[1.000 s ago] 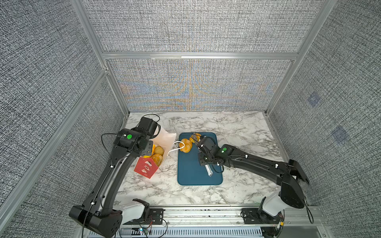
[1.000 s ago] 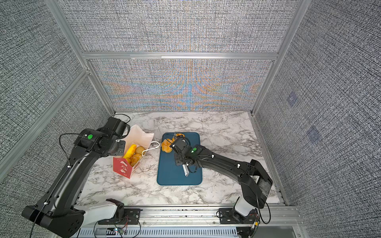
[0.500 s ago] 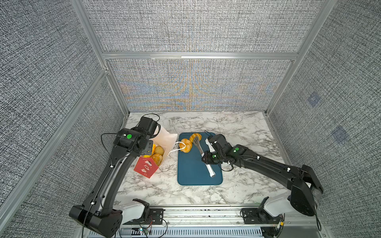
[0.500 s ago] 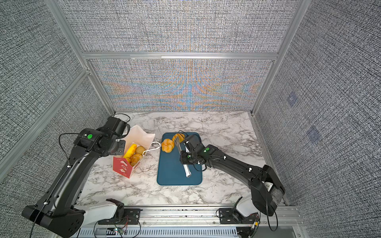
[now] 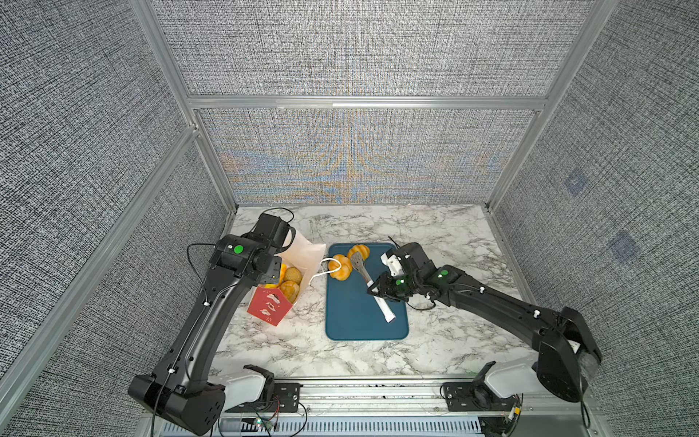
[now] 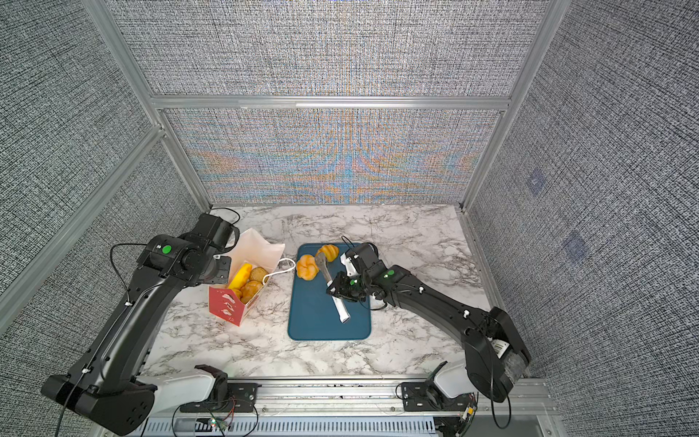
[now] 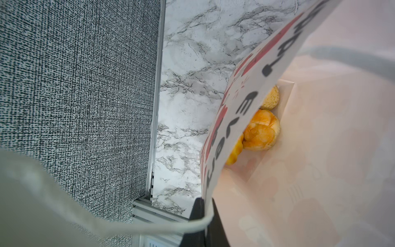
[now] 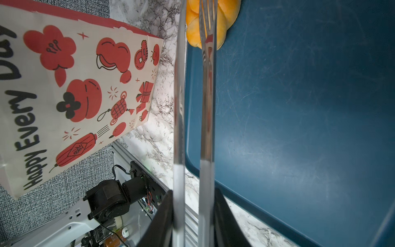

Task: Pack bread into a paper bag
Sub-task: Pick up the fake bread from the plate.

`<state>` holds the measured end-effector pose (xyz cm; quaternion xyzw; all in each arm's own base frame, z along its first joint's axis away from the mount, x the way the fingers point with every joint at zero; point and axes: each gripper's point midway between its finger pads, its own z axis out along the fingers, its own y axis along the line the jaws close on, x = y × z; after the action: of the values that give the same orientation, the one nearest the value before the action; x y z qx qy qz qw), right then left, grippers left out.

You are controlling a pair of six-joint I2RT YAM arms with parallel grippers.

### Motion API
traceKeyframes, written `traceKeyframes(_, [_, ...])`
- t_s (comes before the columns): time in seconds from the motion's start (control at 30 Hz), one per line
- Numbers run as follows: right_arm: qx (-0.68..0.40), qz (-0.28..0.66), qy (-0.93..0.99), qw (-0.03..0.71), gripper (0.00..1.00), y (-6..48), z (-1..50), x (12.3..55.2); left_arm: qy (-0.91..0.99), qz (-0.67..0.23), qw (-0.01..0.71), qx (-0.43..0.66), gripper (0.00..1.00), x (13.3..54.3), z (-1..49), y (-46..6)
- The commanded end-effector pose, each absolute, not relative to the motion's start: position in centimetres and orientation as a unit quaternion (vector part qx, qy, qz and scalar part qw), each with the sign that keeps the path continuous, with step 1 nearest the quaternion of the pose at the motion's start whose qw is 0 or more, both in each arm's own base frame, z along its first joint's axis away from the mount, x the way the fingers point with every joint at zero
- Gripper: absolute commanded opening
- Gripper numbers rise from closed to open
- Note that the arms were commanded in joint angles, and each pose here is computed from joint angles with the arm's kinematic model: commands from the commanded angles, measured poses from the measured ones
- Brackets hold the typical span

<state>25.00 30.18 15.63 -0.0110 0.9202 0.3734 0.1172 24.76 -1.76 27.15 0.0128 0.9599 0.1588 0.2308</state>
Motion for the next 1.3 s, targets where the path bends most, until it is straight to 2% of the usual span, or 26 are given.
traceKeyframes(0.0, [-0.011,0.386,0.915,0.117,0.34,30.7,16.2,25.2,0.958,0.157,0.24,0.011,0.02,25.2,27.4,-1.9])
traceKeyframes(0.33, [-0.006,0.371,0.92,0.122,0.4,30.0,16.4,25.3,0.958,0.158,0.239,0.011,0.02,25.1,27.3,-1.9])
traceKeyframes(1.27, [-0.002,0.355,0.929,0.108,0.45,30.3,13.8,27.1,0.958,0.161,0.238,0.012,0.02,25.3,27.1,-1.8])
